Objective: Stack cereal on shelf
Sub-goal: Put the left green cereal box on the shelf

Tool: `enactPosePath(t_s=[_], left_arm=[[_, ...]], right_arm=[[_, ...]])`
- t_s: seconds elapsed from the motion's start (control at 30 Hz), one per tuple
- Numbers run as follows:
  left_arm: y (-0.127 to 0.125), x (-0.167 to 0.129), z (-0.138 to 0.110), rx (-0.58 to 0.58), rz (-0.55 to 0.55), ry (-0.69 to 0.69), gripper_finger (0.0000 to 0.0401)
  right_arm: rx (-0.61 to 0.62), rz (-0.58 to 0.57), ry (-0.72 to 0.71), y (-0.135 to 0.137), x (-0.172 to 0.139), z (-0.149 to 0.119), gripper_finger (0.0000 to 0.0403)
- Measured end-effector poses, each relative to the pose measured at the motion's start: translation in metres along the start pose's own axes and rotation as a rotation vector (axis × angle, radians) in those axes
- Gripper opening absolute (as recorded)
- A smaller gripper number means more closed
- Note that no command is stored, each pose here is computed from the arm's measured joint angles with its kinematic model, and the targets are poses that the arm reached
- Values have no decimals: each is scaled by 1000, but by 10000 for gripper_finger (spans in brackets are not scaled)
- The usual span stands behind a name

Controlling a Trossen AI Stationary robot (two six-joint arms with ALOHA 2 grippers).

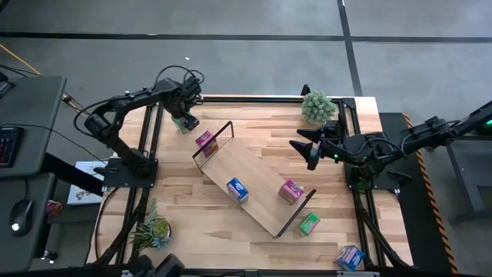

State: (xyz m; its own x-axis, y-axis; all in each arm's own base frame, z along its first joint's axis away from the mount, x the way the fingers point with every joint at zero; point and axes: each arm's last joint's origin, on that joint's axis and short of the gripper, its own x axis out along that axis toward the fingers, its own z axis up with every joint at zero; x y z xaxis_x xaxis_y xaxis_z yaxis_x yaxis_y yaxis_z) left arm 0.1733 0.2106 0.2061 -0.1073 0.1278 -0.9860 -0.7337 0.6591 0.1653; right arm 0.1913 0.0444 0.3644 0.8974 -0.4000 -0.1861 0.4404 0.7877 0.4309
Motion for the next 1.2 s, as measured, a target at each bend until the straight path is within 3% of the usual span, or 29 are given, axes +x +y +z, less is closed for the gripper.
enactPosePath(t_s=[0.5,0.63,0.87,1.03,1.2], left_arm=[[-2,11,5,-14,1,36,306],[-1,11,5,-18,11,32,269],[0,6,4,-16,44,53,166],[5,-21,10,-19,47,39,126],[17,-88,18,-30,67,-96,139]], right_arm=[[-4,0,0,0,0,0,288],[-21,0,0,0,0,0,288],[-22,0,0,0,0,0,288],[-19,0,0,0,0,0,288],[-20,0,0,0,0,0,288]])
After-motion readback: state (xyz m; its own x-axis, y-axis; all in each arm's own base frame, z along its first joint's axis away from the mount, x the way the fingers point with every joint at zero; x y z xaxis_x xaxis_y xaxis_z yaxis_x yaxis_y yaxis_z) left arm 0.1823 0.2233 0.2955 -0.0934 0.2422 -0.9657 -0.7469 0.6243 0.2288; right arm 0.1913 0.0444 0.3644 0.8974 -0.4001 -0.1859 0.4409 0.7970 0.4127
